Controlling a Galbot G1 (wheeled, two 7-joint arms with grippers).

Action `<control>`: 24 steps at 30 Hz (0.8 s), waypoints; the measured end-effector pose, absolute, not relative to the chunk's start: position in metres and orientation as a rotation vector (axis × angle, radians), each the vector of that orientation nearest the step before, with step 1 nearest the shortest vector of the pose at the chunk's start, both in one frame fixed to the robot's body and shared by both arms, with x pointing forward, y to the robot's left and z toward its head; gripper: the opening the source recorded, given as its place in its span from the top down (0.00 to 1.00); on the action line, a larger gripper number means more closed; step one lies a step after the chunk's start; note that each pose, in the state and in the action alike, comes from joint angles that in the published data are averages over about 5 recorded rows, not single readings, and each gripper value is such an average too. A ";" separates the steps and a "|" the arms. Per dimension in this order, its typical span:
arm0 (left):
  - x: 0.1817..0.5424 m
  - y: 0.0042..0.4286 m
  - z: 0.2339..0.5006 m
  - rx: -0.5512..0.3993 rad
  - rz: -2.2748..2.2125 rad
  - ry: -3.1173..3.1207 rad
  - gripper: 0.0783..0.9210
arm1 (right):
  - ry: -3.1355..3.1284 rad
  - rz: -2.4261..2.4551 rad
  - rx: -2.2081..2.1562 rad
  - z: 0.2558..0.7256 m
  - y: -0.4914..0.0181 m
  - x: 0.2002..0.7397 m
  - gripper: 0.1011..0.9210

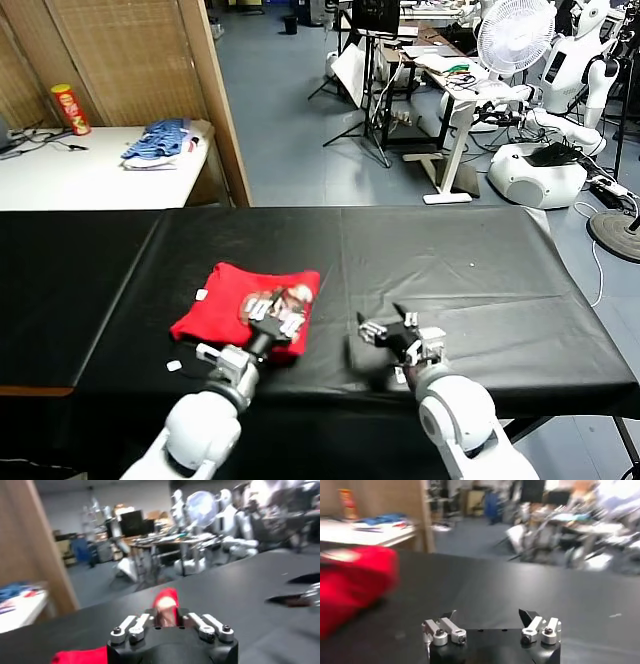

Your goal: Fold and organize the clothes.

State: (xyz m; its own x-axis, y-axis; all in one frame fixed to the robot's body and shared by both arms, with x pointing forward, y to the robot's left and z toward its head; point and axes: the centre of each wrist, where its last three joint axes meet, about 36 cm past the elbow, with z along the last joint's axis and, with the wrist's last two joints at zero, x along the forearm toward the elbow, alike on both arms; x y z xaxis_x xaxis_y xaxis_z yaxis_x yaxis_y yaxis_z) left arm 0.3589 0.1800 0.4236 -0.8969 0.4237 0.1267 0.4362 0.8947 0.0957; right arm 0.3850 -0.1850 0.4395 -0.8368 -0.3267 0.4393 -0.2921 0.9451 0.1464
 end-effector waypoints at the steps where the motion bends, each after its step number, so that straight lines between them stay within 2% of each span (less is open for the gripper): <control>1: 0.359 0.179 0.425 -0.705 -0.146 -2.967 0.31 | -2.602 -0.137 0.467 0.440 -0.183 0.387 0.15; 4: 0.359 0.180 0.430 -0.759 -0.054 -2.993 0.18 | -2.543 -0.241 0.538 0.441 -0.173 0.395 0.15; 8: 0.357 0.186 0.434 -0.751 -0.035 -3.015 0.15 | -2.490 -0.344 0.627 0.440 -0.154 0.411 0.15; 13: 0.352 0.196 0.433 -0.695 -0.063 -3.031 0.15 | -2.439 -0.402 0.670 0.433 -0.134 0.429 0.16; 16: 0.348 0.200 0.430 -0.656 -0.071 -3.038 0.15 | -2.417 -0.409 0.678 0.427 -0.126 0.436 0.27; 24: 0.345 0.209 0.428 -0.584 -0.093 -3.051 0.15 | -2.518 -0.312 0.687 0.417 -0.134 0.444 0.81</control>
